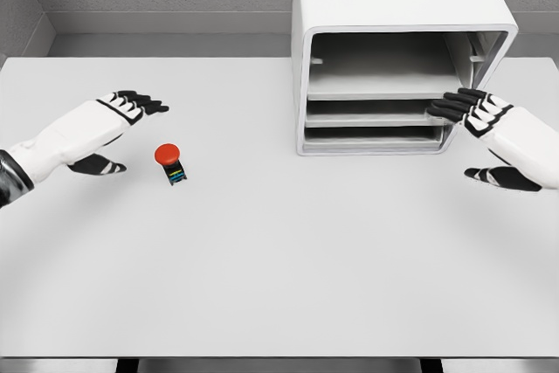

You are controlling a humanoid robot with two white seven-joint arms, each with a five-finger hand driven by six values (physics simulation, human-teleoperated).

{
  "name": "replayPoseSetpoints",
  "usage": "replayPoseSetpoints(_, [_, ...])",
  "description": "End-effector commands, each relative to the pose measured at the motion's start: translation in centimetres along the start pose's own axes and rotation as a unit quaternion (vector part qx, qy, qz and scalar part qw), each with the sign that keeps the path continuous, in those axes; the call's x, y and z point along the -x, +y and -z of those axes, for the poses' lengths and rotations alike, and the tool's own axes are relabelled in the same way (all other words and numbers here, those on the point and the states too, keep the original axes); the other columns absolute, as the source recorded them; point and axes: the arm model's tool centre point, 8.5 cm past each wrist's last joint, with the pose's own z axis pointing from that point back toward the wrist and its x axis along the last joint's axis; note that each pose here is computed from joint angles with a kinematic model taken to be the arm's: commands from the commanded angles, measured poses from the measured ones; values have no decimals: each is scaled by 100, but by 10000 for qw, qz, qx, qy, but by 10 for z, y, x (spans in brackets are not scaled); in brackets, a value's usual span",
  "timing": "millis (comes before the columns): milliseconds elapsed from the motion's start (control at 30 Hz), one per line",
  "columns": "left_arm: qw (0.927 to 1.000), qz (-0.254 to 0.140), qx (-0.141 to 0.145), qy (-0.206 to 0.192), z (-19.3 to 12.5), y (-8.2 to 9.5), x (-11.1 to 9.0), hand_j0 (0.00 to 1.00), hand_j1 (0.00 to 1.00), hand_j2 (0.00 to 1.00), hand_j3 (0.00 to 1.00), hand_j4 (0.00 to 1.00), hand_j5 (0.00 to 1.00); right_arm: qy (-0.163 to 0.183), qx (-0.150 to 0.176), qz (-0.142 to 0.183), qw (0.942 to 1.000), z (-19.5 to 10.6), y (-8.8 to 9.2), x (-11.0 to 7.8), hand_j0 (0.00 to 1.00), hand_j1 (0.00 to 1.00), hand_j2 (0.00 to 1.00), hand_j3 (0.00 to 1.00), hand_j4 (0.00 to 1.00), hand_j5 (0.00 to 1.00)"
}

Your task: Slide open multi-storey tabletop storage cabinets and put open load switch and slide close multi-storey tabletop storage cabinets

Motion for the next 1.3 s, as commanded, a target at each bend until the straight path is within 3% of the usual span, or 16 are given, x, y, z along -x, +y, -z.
replayPoseSetpoints(0, [9998, -123, -118, -57, 5, -1, -6, 100, 100, 100, 100, 100, 100, -16, 31, 49, 10000, 1, 1, -1, 100, 100, 100, 100, 100, 100])
replayPoseSetpoints(133, [9991, -298, -206, -222, 5, -2, -11, 100, 100, 100, 100, 100, 100, -72, 106, 91, 9999, 6, 2, -4, 95, 95, 95, 95, 95, 95])
replayPoseSetpoints(233, [9985, -361, -149, -375, 11, -6, -17, 100, 100, 100, 100, 100, 100, -243, 67, 106, 9996, 18, 4, -8, 76, 76, 76, 76, 76, 76])
replayPoseSetpoints(367, [9983, -363, -65, -461, 15, -9, -20, 100, 100, 100, 100, 100, 100, -573, 144, 240, 9980, 44, 12, -22, 75, 75, 75, 75, 75, 75])
replayPoseSetpoints(500, [9976, -402, 99, -555, 22, -18, -25, 100, 100, 100, 100, 100, 100, -682, 107, 343, 9970, 53, 18, -28, 65, 65, 65, 65, 65, 65])
replayPoseSetpoints(600, [9971, -465, 220, -559, 25, -26, -23, 100, 100, 100, 100, 100, 100, -914, 68, 416, 9949, 70, 22, -37, 67, 67, 67, 67, 67, 67])
replayPoseSetpoints(800, [9968, -559, 317, -472, 27, -33, -16, 99, 99, 99, 99, 99, 99, -1063, 104, 509, 9930, 88, 26, -46, 67, 67, 67, 67, 67, 67])
replayPoseSetpoints(1033, [9971, -538, 379, -388, 29, -34, -10, 91, 91, 91, 91, 91, 91, -801, 98, 527, 9953, 93, 26, -23, 70, 70, 70, 70, 70, 70])
replayPoseSetpoints(1167, [9970, -549, 401, -379, 29, -36, -9, 78, 78, 78, 78, 78, 78, -742, 14, 659, 9951, 107, 36, -14, 70, 70, 70, 70, 70, 70])
replayPoseSetpoints(1267, [9967, -541, 429, -423, 31, -37, -12, 77, 77, 77, 77, 77, 77, -723, -5, 673, 9951, 110, 36, -10, 70, 70, 70, 70, 70, 70])
